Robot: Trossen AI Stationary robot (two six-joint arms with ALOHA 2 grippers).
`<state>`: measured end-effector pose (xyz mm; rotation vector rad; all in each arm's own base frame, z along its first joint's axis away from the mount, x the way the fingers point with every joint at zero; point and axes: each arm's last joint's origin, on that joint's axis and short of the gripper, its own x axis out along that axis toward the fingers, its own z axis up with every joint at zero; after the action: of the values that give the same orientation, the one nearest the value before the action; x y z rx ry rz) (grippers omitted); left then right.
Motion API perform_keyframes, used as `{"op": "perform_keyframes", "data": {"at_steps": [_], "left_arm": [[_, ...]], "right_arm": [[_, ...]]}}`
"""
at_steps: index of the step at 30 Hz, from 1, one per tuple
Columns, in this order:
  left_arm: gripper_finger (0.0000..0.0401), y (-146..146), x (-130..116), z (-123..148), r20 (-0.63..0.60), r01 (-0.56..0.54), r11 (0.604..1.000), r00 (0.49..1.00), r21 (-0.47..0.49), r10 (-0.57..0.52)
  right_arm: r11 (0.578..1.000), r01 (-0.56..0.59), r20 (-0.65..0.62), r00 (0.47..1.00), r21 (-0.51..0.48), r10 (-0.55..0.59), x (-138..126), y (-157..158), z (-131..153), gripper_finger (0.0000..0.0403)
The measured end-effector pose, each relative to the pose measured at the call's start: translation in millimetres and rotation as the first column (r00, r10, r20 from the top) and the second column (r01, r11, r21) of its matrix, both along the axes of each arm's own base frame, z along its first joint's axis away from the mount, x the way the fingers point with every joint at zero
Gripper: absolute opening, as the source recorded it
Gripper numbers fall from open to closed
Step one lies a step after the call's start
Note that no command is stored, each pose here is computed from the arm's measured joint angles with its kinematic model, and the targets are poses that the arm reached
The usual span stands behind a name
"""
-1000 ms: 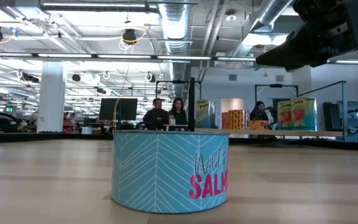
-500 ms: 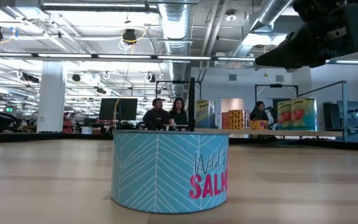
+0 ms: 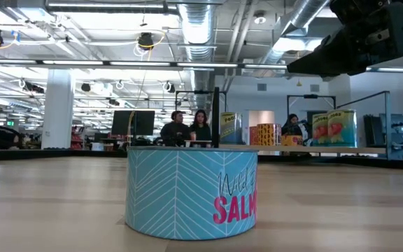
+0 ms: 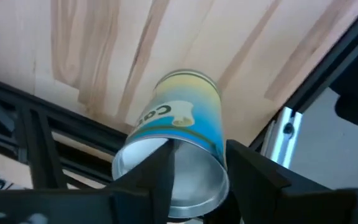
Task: Pick and place cans onto a shelf
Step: Put the canned carrots on the shelf
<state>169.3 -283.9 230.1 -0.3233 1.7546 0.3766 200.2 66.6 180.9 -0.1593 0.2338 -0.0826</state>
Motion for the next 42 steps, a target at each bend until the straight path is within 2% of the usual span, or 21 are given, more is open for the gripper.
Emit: {"op": "perform_keyframes", "data": {"at_steps": [4,8,11,14,16,20,26,31,37,42], "left_arm": [[0.0108,-0.7,-1.8,-4.7,-0.038,-0.006,1.0,0.999,0.028,0.007],[0.0052,-0.6,-4.9,-5.2,-0.027,0.008,0.998,1.0,0.062,-0.006],[0.001,1.8,-6.8,-4.8,-0.028,0.067,0.994,0.998,0.087,-0.065],[0.0004,10.8,-6.1,-4.9,-0.044,0.142,0.976,0.99,0.165,-0.137],[0.0001,16.2,-0.8,-2.9,-0.026,0.178,0.968,0.984,0.179,-0.176],[0.0,34.4,16.3,9.1,0.025,0.246,0.954,0.967,0.17,-0.254],[0.0,79.5,49.6,35.5,0.174,0.329,0.91,0.91,0.25,-0.377],[0.0,115.0,84.6,51.9,0.331,0.368,0.874,0.82,0.318,-0.466],[0.0,149.3,130.0,51.2,0.424,0.445,0.826,0.711,0.346,-0.561],[0.0,183.8,148.4,52.0,0.433,0.441,0.824,0.704,0.354,-0.563]], "right_arm": [[1.0,0.0,0.0,1.0,0.0,0.0,0.0,0.0,0.0,0.0011],[1.0,-0.001,0.009,1.0,0.0,0.001,0.2,0.1,0.9,0.0011],[1.0,-0.003,0.011,1.0,0.0,0.003,0.1,0.5,1.1,0.0011],[1.0,-0.007,0.011,1.0,0.0,0.007,-0.1,1.3,1.1,0.0011],[1.0,-0.009,0.011,1.0,-0.001,0.009,-0.3,1.6,1.1,0.0011],[1.0,-0.015,0.011,1.0,0.002,0.015,-0.7,3.0,1.1,0.0011],[1.0,-0.027,0.012,1.0,0.005,0.027,-1.7,5.8,1.2,0.0011],[0.999,-0.03,0.016,0.999,0.019,0.03,-2.3,7.3,1.4,0.001],[0.999,-0.029,0.018,0.999,0.047,0.028,-2.6,8.3,1.3,0.001],[0.997,-0.058,0.021,0.998,0.058,0.057,-5.1,14.5,1.5,0.001]]}}
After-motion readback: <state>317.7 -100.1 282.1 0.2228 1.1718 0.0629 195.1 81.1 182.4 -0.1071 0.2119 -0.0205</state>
